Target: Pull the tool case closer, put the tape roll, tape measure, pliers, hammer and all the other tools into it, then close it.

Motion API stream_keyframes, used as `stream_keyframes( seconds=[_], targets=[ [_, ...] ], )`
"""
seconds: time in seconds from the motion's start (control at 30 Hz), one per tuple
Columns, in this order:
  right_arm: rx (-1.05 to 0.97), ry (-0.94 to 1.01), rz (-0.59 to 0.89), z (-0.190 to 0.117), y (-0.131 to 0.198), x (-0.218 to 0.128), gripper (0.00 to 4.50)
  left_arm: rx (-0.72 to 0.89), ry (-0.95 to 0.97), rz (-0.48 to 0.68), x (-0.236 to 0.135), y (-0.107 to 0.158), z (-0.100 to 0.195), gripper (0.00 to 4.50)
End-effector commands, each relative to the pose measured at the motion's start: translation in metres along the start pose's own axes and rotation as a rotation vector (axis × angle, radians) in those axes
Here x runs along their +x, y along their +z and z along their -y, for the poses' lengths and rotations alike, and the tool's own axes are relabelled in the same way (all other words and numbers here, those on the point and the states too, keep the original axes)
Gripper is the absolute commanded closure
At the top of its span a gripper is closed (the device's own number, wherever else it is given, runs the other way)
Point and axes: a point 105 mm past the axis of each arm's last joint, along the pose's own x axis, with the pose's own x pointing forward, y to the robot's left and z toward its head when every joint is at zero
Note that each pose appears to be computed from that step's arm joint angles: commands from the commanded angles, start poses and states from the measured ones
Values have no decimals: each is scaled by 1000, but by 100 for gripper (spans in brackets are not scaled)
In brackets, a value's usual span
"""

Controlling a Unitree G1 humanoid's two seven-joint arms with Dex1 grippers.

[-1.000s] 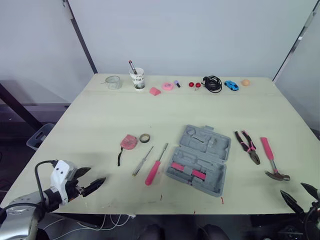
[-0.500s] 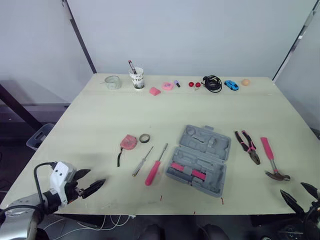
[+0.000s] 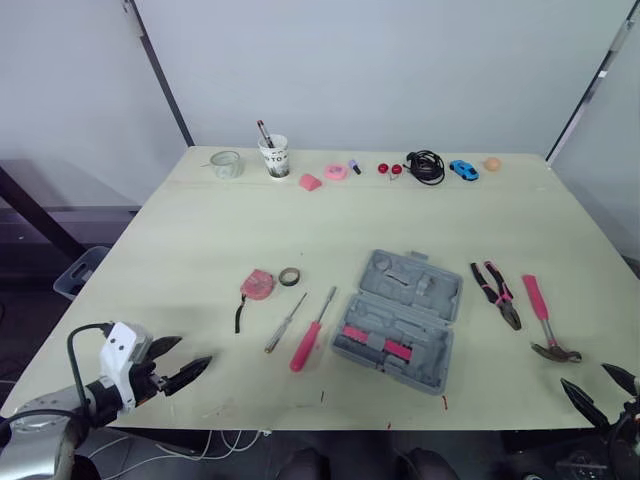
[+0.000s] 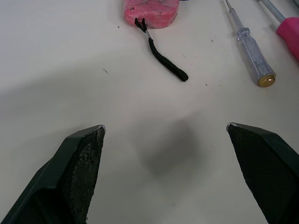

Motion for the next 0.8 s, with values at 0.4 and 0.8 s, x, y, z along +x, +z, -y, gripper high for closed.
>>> stream_keyframes(
  seconds=[0.4, 0.8],
  targets=[
    [-55, 147, 95, -31, 49, 26, 0, 208, -199, 83, 34, 76, -9, 6],
    [-113, 258, 69, -54, 78, 69, 0, 340, -435, 84, 105, 124, 22, 6]
  ],
)
